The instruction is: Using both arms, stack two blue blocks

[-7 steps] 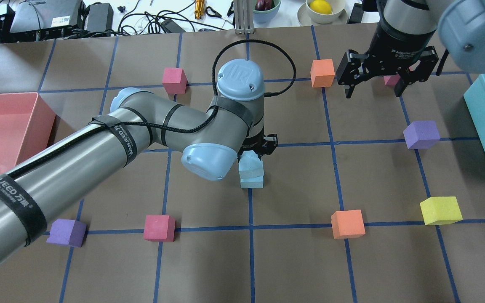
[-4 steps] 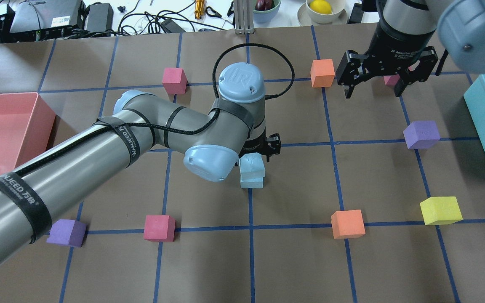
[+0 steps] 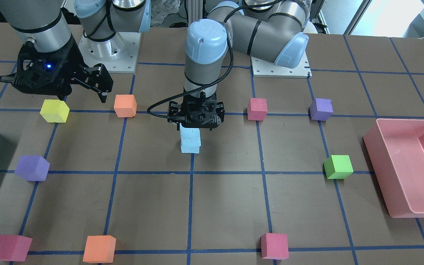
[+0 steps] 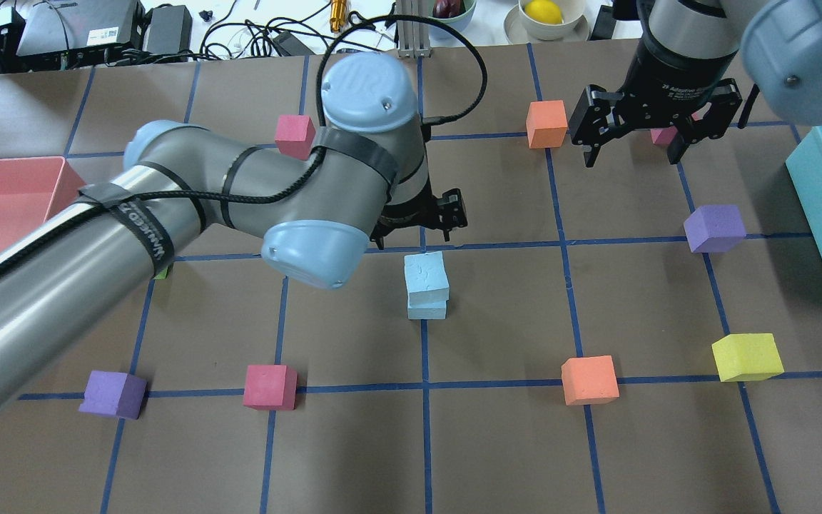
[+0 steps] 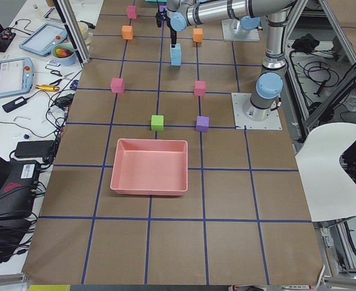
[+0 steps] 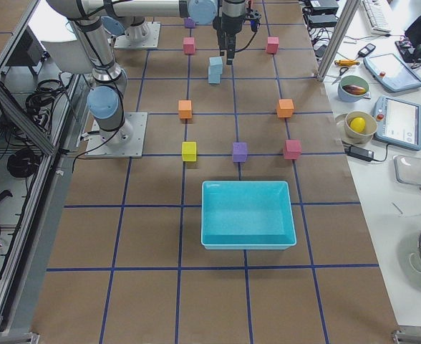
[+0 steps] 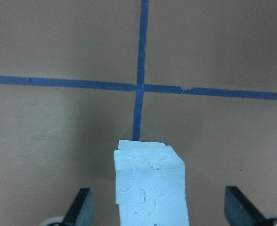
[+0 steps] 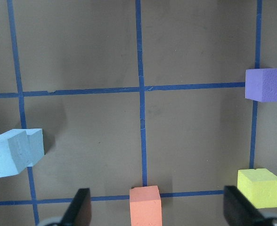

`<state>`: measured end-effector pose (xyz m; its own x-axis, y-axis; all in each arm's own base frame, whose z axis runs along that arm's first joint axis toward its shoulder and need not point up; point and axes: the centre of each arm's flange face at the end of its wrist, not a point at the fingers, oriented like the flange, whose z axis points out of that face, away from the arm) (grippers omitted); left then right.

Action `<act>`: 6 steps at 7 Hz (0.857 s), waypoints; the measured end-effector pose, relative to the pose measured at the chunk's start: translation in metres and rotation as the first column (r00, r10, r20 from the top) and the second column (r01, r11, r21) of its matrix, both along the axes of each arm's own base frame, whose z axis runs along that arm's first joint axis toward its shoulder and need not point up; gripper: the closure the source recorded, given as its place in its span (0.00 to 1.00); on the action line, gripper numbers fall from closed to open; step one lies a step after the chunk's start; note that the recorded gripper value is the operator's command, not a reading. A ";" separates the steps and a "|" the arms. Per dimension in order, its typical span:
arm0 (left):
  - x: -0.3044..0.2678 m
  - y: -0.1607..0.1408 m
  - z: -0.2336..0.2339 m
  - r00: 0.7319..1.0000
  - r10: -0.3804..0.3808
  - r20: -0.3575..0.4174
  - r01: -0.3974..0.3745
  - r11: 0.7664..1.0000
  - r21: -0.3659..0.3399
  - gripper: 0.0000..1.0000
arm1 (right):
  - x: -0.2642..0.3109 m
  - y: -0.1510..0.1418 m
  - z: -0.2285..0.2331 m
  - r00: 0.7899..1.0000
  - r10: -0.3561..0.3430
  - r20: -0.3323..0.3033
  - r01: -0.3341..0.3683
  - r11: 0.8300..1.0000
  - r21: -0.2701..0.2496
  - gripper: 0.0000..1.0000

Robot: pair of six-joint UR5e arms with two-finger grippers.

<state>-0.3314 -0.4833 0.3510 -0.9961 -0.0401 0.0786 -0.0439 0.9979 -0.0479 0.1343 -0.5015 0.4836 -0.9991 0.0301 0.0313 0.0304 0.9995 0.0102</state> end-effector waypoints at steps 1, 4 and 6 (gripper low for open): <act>0.047 -0.011 0.035 0.999 -0.046 0.016 0.046 0.999 -0.003 0.00 | 0.000 0.000 0.000 1.000 0.000 -0.001 0.000 1.000 0.000 0.00; 0.165 -0.014 0.111 0.988 -0.137 0.069 0.142 0.988 -0.065 0.00 | 0.000 0.000 0.000 1.000 0.001 -0.002 -0.001 1.000 0.000 0.00; 0.184 -0.008 0.141 0.989 -0.120 0.081 0.129 0.986 -0.110 0.00 | -0.001 0.000 0.000 1.000 0.001 -0.002 -0.001 1.000 0.000 0.00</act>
<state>-0.1474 -0.4911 0.4918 -0.9960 0.0896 0.0019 0.0881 0.9831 -0.1605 0.1336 -0.5017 0.4835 -0.9990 0.0289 0.0336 0.0292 0.9995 0.0104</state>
